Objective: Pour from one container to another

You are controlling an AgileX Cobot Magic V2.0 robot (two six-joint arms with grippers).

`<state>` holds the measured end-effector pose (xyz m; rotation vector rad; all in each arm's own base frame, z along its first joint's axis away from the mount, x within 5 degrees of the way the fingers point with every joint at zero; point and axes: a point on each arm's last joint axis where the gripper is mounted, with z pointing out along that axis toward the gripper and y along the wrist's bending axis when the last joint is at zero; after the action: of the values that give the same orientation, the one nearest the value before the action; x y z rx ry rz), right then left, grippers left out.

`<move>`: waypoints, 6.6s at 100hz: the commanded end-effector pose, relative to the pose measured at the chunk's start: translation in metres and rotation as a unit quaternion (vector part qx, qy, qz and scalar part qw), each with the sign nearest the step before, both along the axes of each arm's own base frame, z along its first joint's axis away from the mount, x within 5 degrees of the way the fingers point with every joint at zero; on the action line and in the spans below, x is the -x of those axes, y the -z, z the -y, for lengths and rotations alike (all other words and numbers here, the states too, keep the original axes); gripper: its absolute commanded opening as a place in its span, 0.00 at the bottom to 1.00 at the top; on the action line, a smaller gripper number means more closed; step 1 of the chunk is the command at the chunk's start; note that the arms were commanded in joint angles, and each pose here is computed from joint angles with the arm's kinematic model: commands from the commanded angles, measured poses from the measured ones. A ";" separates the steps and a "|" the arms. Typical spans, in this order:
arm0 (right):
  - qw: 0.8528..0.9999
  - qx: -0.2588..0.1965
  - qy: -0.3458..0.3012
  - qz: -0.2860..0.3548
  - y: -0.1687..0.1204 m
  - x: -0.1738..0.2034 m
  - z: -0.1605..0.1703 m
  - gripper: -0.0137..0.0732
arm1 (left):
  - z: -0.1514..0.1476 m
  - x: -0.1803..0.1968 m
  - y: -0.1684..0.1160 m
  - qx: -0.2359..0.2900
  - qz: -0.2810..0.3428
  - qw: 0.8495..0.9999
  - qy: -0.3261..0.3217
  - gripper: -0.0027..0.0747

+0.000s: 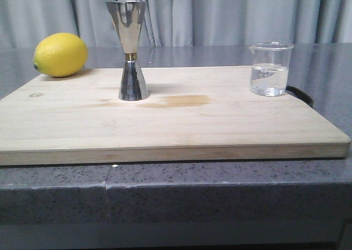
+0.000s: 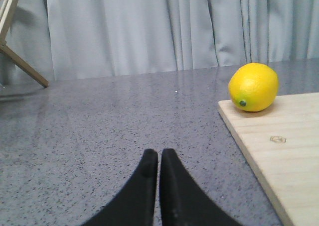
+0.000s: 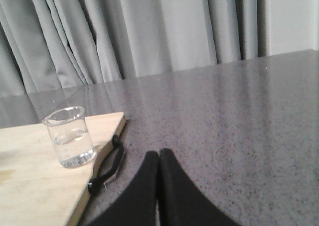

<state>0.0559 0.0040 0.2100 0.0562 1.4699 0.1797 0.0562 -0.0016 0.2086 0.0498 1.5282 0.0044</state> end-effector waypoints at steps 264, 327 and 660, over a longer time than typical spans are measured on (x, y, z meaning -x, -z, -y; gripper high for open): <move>0.975 0.057 -0.046 -0.211 -0.124 -0.095 -0.019 0.72 | 0.141 -0.228 -0.050 -0.005 -0.109 0.831 0.545 0.76; 0.977 0.056 -0.045 -0.202 -0.125 -0.095 -0.019 0.72 | 0.168 -0.251 -0.035 -0.005 -0.120 0.814 0.568 0.62; 0.985 0.085 -0.148 -0.009 0.003 -0.203 -0.091 0.72 | 0.161 -0.200 -0.105 0.018 -0.098 0.763 0.638 0.01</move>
<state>0.2544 0.0938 0.1870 -0.3041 1.6375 0.2877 0.2644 -0.1608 0.2866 1.1104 1.5361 -1.0938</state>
